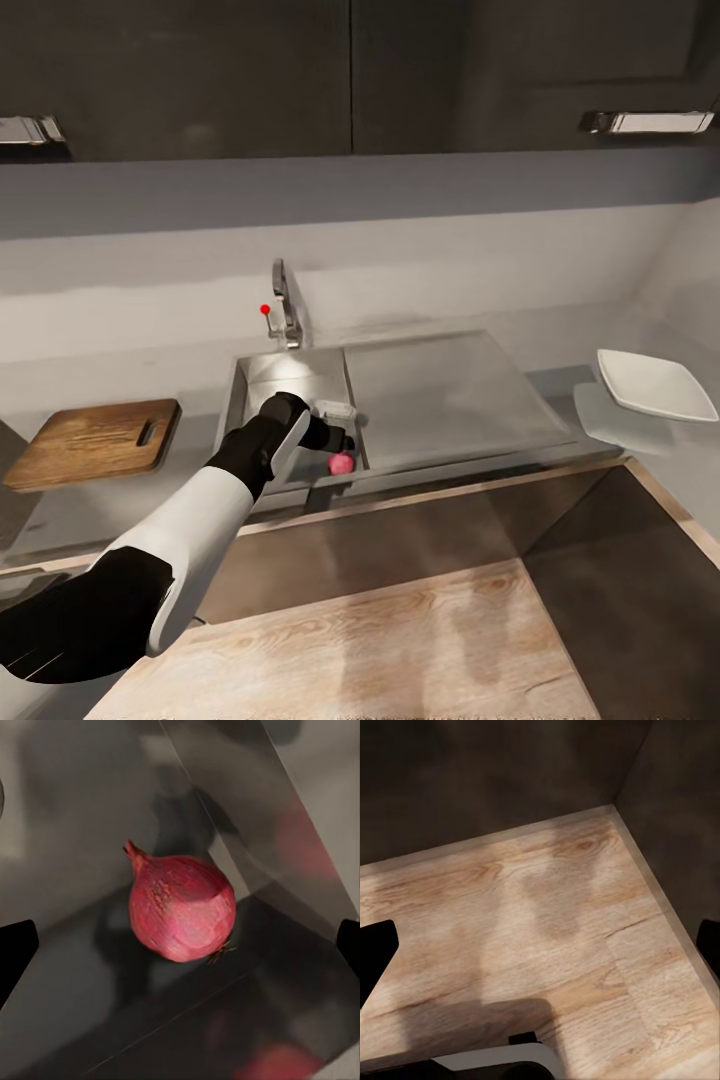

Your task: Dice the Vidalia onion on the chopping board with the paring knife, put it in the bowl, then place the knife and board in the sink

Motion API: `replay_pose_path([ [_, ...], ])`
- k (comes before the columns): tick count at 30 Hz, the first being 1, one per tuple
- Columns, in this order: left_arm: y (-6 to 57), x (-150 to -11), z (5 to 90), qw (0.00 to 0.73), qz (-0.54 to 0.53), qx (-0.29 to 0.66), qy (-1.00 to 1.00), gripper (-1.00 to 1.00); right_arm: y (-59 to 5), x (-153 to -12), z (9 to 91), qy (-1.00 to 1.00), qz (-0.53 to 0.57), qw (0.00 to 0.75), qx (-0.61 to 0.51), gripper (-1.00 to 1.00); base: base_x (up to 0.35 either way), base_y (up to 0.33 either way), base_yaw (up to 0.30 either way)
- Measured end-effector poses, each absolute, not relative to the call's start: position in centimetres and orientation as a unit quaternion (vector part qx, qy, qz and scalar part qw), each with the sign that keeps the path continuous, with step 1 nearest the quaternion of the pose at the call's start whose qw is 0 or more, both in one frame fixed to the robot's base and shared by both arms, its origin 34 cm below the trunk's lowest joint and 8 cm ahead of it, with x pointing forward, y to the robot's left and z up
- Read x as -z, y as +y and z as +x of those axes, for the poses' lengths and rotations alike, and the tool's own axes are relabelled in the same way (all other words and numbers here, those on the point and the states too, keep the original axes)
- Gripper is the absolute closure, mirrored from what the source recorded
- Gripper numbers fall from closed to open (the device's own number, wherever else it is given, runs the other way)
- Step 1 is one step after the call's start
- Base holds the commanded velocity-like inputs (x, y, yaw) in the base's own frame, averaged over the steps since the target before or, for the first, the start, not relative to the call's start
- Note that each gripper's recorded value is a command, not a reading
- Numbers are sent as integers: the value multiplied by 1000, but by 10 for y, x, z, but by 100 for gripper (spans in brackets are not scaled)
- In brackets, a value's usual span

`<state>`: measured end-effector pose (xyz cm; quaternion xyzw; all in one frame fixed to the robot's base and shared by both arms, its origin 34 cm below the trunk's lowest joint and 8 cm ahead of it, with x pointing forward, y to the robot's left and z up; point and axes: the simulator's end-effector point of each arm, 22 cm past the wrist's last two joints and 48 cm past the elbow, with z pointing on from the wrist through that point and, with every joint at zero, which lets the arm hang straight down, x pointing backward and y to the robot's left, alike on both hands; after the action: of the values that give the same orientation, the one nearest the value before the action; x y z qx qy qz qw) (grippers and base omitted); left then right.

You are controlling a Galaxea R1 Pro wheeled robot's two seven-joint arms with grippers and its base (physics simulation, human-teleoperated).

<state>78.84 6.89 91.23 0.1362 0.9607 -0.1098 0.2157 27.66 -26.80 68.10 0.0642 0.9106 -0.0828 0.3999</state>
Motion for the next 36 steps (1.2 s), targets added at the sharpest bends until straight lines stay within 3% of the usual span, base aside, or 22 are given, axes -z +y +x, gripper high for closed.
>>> replay_pose_path([
  [36, 72, -870, 777, 180, 132, 110, 969, -100, -267, -673, 260, 921, 62, 377, 83, -100, 31, 0, 0],
])
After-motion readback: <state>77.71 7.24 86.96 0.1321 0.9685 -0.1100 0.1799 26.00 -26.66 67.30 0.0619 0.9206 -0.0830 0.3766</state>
